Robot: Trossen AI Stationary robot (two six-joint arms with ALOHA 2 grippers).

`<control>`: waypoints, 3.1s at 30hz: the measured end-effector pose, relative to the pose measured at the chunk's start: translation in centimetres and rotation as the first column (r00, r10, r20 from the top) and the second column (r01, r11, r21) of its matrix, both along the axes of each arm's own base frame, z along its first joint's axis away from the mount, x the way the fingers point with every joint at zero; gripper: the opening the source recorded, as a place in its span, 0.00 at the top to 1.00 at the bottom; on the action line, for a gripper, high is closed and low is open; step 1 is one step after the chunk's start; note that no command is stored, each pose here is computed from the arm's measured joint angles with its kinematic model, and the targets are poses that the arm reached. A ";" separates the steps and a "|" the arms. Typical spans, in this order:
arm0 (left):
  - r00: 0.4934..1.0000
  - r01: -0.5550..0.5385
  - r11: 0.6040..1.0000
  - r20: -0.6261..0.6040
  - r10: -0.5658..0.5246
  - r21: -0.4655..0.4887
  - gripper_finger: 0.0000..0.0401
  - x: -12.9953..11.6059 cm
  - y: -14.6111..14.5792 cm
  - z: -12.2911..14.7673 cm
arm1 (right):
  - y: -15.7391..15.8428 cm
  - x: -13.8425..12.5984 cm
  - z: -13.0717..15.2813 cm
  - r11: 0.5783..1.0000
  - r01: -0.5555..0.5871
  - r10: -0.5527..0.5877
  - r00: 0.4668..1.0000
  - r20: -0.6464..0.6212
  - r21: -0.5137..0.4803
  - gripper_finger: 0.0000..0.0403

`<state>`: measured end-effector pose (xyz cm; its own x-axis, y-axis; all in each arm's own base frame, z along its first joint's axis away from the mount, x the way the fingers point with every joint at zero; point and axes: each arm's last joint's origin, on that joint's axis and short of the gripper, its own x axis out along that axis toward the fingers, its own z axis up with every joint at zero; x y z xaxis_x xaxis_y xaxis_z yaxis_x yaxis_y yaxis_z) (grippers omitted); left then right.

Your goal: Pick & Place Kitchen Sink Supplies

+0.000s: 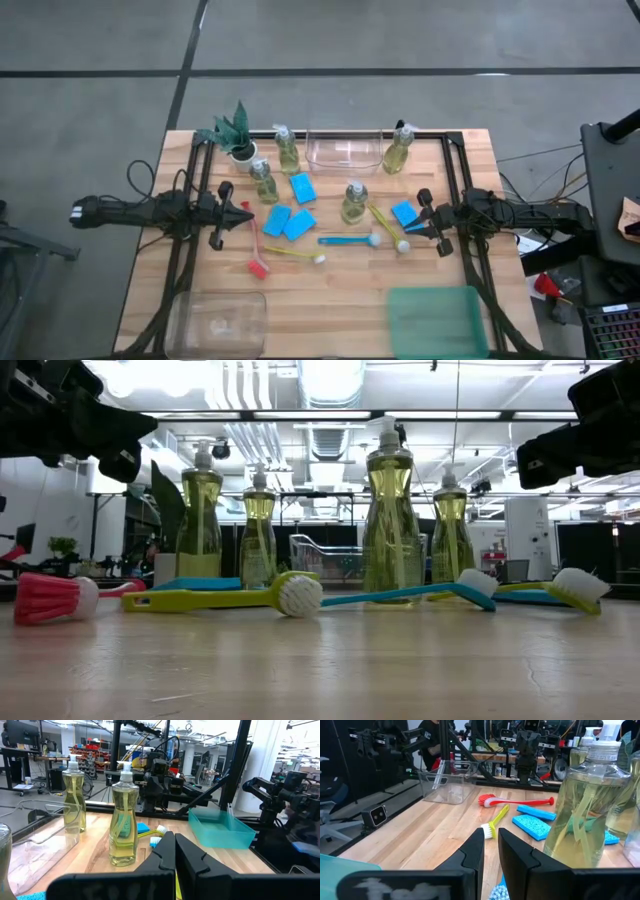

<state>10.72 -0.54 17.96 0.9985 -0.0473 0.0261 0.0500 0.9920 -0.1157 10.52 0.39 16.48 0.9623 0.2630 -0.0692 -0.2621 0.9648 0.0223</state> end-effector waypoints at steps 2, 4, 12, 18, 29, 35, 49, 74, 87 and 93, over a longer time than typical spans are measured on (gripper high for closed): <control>1.000 0.000 1.000 0.000 0.000 0.000 1.00 0.0 0.0 0.0 | 0.0 0.0 0.0 1.000 0.000 0.000 1.000 -0.002 0.005 0.87; 1.000 0.000 1.000 -0.001 0.000 0.000 1.00 0.0 0.0 0.0 | 0.0 0.0 0.0 1.000 0.000 0.000 1.000 -0.001 0.004 0.87; 1.000 0.000 1.000 0.000 0.000 0.000 1.00 0.0 0.0 0.0 | 0.0 0.0 0.0 1.000 0.000 0.000 1.000 -0.002 0.005 0.87; 1.000 0.000 1.000 0.000 0.000 0.000 1.00 0.0 0.0 0.0 | 0.0 0.0 0.0 1.000 -0.001 0.001 1.000 0.001 -0.006 0.87; 1.000 0.000 1.000 -0.001 0.000 0.000 1.00 0.0 0.0 0.0 | 0.0 0.0 0.5 0.957 0.024 -0.017 0.999 -0.028 0.288 0.87; 1.000 0.000 1.000 0.000 0.000 0.000 1.00 0.0 0.0 0.0 | 0.0 0.0 0.6 0.907 0.037 -0.015 0.998 -0.057 0.419 0.87; 1.000 0.000 1.000 -0.001 0.000 0.000 1.00 0.0 0.0 0.0 | -0.9 0.9 2.8 0.873 0.192 -0.289 0.944 0.158 0.449 0.75; 1.000 0.000 1.000 -0.001 0.000 0.000 1.00 0.0 0.0 0.0 | -2.1 12.1 8.2 0.824 0.546 -0.540 0.837 -0.087 0.148 0.23; 1.000 0.000 1.000 -0.001 0.000 0.000 1.00 0.0 0.0 0.0 | -2.4 16.3 8.2 0.832 0.555 -0.550 0.822 -0.148 -0.011 0.26; 1.000 0.000 1.000 -0.004 0.000 0.000 1.00 0.0 0.0 0.0 | -2.4 16.1 7.9 0.829 0.559 -0.550 0.807 -0.214 -0.024 0.30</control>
<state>10.75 -0.54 17.91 0.9986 -0.0473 0.0219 0.0495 0.9920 -0.1160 26.62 -1.99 24.36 0.9103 -0.3047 -0.2801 0.3320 0.9417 0.0544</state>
